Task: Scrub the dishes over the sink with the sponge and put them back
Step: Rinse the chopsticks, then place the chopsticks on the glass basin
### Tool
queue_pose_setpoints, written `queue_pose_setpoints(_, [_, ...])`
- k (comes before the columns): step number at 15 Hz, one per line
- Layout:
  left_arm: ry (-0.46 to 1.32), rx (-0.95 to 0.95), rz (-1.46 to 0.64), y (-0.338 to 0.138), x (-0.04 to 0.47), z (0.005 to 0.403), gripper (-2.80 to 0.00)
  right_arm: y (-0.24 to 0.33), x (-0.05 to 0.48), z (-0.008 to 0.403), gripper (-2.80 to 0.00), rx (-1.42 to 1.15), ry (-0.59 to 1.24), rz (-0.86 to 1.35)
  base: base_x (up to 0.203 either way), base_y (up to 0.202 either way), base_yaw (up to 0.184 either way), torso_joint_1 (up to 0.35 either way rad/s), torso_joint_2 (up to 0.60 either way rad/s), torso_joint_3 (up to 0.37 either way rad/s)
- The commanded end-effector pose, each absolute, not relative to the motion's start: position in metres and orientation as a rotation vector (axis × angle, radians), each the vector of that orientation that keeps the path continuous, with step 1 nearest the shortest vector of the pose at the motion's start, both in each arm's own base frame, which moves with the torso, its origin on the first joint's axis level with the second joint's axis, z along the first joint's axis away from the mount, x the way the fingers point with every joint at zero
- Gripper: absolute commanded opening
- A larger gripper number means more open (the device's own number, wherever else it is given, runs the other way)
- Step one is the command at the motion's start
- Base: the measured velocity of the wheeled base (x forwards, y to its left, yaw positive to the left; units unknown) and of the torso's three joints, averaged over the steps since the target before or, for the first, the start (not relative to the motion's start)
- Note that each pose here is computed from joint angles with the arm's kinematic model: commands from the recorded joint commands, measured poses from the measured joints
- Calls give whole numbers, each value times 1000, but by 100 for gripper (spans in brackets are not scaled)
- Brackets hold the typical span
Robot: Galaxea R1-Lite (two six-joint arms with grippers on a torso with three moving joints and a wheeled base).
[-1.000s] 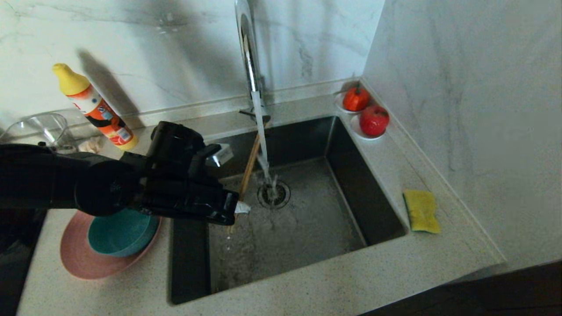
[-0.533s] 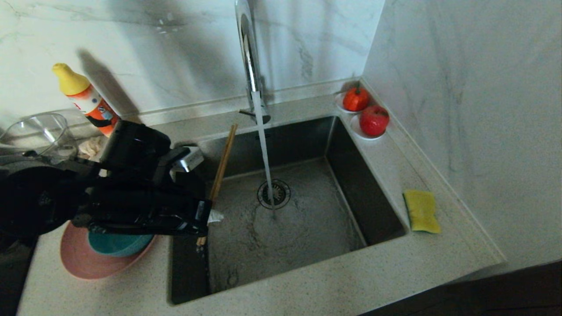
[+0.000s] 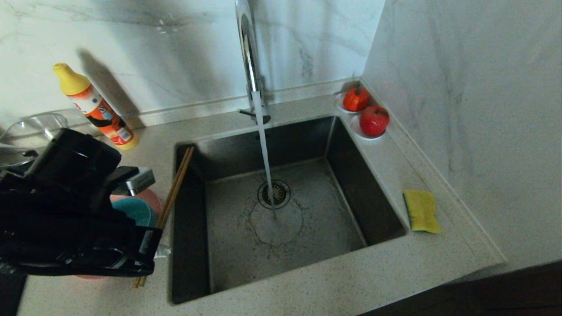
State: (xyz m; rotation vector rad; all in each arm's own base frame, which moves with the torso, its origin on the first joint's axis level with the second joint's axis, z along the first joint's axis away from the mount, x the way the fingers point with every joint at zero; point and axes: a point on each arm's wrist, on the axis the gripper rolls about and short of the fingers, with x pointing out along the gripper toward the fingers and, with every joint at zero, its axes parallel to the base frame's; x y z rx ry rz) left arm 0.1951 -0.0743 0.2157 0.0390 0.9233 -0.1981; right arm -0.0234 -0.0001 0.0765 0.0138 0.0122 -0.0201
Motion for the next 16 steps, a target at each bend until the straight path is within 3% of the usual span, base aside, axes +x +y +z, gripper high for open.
queue_pose_setpoints(1, [881, -60, -160, -70, 185, 227, -280, 0, -23, 76, -280, 14, 12, -20, 0, 0, 0, 0, 0, 0])
queue_pose_setpoints(8, [1099, -106, -60, -81, 207, 177, -280, 0, -23, 76, -280, 14, 12, -20, 0, 0, 0, 0, 0, 0])
queue_pose_setpoints(16, [656, -344, -97, -58, 154, 282, -280, 0, -23, 76, -280, 14, 12, -20, 0, 0, 0, 0, 0, 0])
